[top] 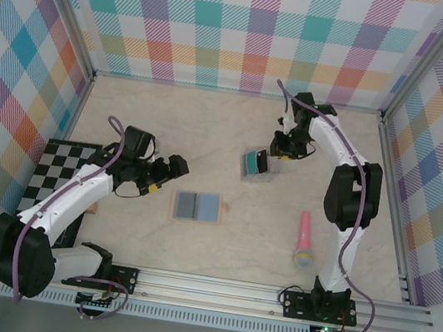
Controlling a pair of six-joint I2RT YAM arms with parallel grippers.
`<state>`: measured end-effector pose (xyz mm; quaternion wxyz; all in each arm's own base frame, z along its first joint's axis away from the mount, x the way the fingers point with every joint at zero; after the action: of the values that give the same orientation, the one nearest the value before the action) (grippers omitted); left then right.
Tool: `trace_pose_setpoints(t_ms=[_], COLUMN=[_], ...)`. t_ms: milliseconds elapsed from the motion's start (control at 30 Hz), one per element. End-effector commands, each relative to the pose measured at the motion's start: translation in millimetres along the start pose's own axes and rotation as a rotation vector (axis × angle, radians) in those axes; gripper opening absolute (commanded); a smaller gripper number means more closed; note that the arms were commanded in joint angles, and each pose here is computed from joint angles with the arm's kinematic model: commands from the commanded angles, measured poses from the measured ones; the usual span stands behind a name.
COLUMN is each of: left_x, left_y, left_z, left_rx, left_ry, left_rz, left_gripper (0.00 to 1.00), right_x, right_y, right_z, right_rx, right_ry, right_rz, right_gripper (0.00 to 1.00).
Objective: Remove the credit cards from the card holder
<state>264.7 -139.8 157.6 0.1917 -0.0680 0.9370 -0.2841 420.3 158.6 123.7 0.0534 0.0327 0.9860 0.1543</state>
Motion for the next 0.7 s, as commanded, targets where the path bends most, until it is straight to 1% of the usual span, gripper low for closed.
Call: trace_pose_setpoints(t_ms=[0, 133, 233, 333, 467, 567, 667], left_x=[4, 7, 11, 15, 20, 21, 24], left_y=[2, 6, 11, 18, 22, 22, 23], left_z=[-1, -2, 0, 4, 11, 17, 22], left_rx=[-0.003, -0.026, -0.044, -0.067, -0.077, -0.06, -0.057], left_ry=[0.004, 0.012, 0.022, 0.038, 0.069, 0.086, 0.103], left_rz=[-0.012, -0.015, -0.022, -0.032, -0.05, -0.062, -0.074], left_gripper=[1.0, 1.0, 1.0, 1.0, 0.98, 0.92, 0.85], right_x=[-9, 0, 17, 41, 79, 111, 140], right_y=[13, 26, 37, 48, 71, 99, 129], right_z=[-38, -68, -88, -96, -89, -70, -45], right_rx=[-0.058, -0.135, -0.226, -0.289, -0.333, -0.358, -0.343], right_ry=[-0.092, -0.153, -0.18, -0.183, -0.137, -0.064, 0.0], right_rz=[0.006, 0.034, 0.059, 0.081, 0.105, 0.101, 0.063], right_gripper=[0.26, 0.31, 0.35, 0.38, 0.41, 0.41, 0.41])
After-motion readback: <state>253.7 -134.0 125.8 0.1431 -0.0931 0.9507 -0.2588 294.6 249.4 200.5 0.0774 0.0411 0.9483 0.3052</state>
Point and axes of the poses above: each hand's point on the last joint's axis, 136 mm out from that joint toward the fingers, its own z axis out along the fingers, its own y axis along the line the jaws close on, x = y × z, the point moved 2 cm from there along -z, back along the fingers, and after that the axes turned 13 degrees about z, right-handed, at the moved point
